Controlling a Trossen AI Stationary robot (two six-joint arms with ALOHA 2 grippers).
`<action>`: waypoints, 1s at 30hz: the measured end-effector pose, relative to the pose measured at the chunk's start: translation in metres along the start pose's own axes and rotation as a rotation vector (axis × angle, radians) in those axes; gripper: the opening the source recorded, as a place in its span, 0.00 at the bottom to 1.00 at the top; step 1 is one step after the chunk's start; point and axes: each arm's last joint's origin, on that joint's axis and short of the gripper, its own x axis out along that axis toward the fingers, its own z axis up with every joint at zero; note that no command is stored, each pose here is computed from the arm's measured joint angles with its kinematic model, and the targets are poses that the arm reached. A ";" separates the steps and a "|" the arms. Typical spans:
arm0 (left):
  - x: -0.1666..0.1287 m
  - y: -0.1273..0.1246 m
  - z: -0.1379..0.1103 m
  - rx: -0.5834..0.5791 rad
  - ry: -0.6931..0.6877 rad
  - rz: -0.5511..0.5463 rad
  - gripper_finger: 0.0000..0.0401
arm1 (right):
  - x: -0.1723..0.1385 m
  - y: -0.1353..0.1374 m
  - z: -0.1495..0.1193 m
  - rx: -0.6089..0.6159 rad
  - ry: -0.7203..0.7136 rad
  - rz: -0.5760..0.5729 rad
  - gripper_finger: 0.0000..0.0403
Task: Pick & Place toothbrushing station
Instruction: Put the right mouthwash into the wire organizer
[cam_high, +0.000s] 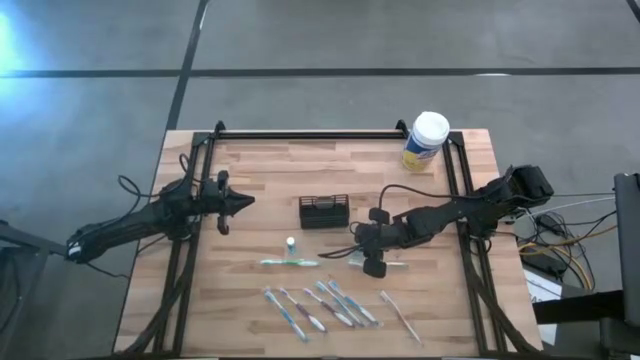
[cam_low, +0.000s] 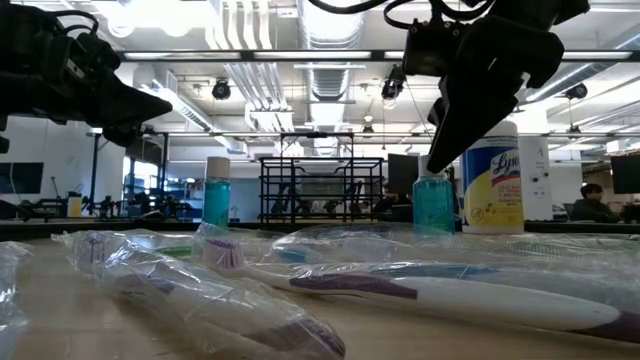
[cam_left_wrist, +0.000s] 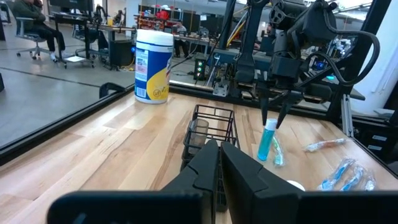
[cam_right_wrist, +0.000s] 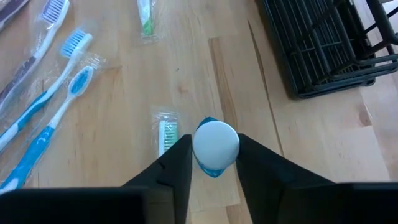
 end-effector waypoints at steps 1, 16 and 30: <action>0.000 0.000 0.000 0.000 0.000 0.000 0.06 | 0.000 0.000 0.000 -0.001 -0.001 0.000 0.24; 0.000 0.000 0.000 0.000 0.000 0.000 0.06 | -0.035 0.001 0.017 -0.056 -0.131 0.046 0.22; 0.000 0.000 -0.001 0.002 0.004 0.001 0.06 | -0.107 -0.021 0.001 -0.065 -0.412 0.138 0.22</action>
